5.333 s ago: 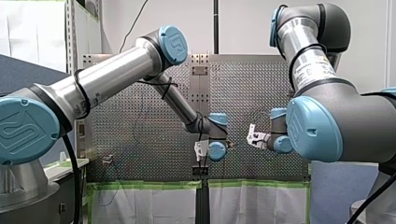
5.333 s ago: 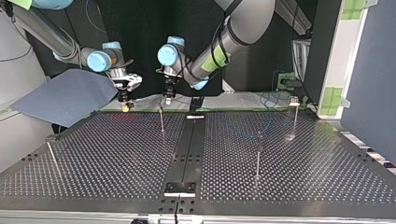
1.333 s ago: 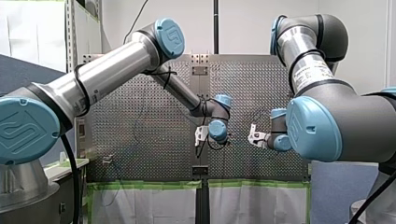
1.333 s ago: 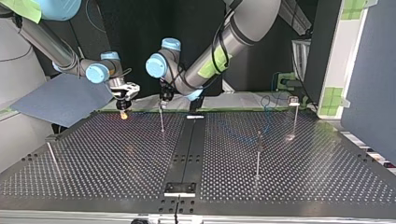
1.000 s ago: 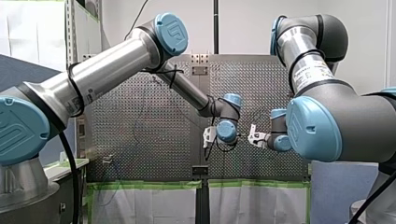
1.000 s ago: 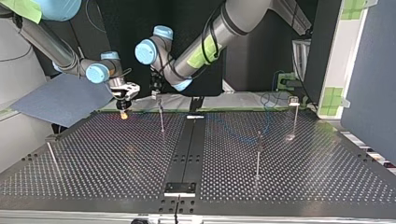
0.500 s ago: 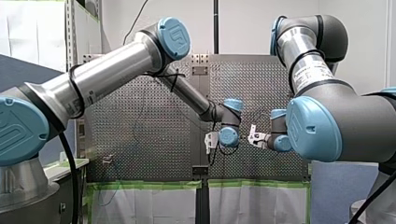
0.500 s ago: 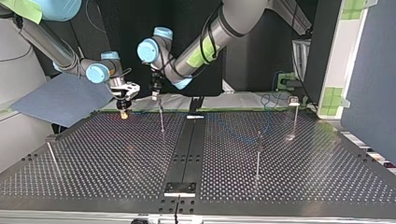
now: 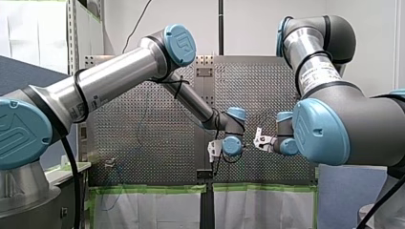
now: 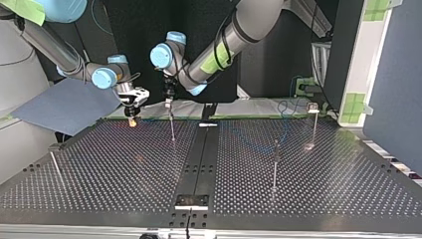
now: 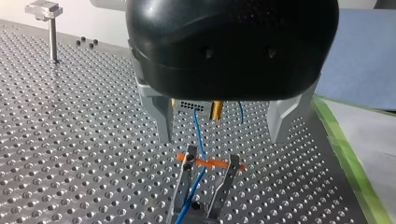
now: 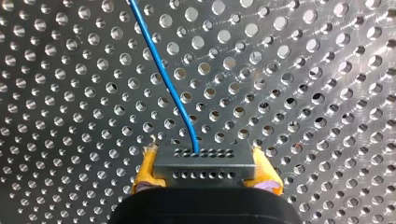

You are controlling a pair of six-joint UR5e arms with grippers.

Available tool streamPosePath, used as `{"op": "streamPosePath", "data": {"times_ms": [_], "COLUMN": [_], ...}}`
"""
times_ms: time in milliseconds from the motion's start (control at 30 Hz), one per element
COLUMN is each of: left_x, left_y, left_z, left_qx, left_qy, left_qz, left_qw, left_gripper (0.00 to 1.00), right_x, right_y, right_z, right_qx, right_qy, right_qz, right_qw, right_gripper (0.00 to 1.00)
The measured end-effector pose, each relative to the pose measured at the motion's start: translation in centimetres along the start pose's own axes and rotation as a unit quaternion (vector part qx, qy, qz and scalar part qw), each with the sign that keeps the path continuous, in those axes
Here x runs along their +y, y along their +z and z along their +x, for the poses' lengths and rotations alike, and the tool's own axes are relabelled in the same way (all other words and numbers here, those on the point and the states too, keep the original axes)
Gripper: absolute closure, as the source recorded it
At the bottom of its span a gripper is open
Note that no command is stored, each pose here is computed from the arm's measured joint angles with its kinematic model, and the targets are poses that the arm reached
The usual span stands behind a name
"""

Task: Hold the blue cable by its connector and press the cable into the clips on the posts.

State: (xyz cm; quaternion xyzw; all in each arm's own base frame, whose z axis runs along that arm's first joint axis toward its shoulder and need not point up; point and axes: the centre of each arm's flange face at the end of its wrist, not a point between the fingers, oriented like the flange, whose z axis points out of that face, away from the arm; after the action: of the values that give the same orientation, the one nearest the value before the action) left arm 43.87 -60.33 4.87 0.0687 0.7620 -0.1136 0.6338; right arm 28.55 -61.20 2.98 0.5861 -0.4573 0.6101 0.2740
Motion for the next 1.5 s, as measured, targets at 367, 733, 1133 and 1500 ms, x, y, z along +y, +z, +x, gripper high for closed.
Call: {"op": "streamPosePath", "data": {"times_ms": [367,733,1133,1500], "left_x": [1.0,1.0,1.1,1.3], "left_y": [0.1,0.1,0.1,-0.5], "left_z": [0.0,-0.1,0.0,0.3], "left_qx": [0.003,0.002,0.003,0.025], "left_qy": [0.014,0.013,0.014,0.023], "left_qz": [-0.03,-0.032,-0.032,-0.035], "left_qw": [0.9995,0.9994,0.9994,0.9988], "left_gripper": [0.0,0.0,0.0,0.0], "right_x": [0.0,0.0,0.0,0.1], "right_y": [0.0,0.0,-0.2,-0.3], "right_z": [0.0,0.0,-0.2,-0.3], "right_qx": [0.001,0.001,-0.009,-0.016], "right_qy": [0.002,0.0022,0.0031,0.0025], "right_qz": [0.0,0.0,-0.003,-0.006], "right_qw": [1.0,1.0,0.9999,0.9998], "right_gripper": [1.0,1.0,1.0,1.0]}}
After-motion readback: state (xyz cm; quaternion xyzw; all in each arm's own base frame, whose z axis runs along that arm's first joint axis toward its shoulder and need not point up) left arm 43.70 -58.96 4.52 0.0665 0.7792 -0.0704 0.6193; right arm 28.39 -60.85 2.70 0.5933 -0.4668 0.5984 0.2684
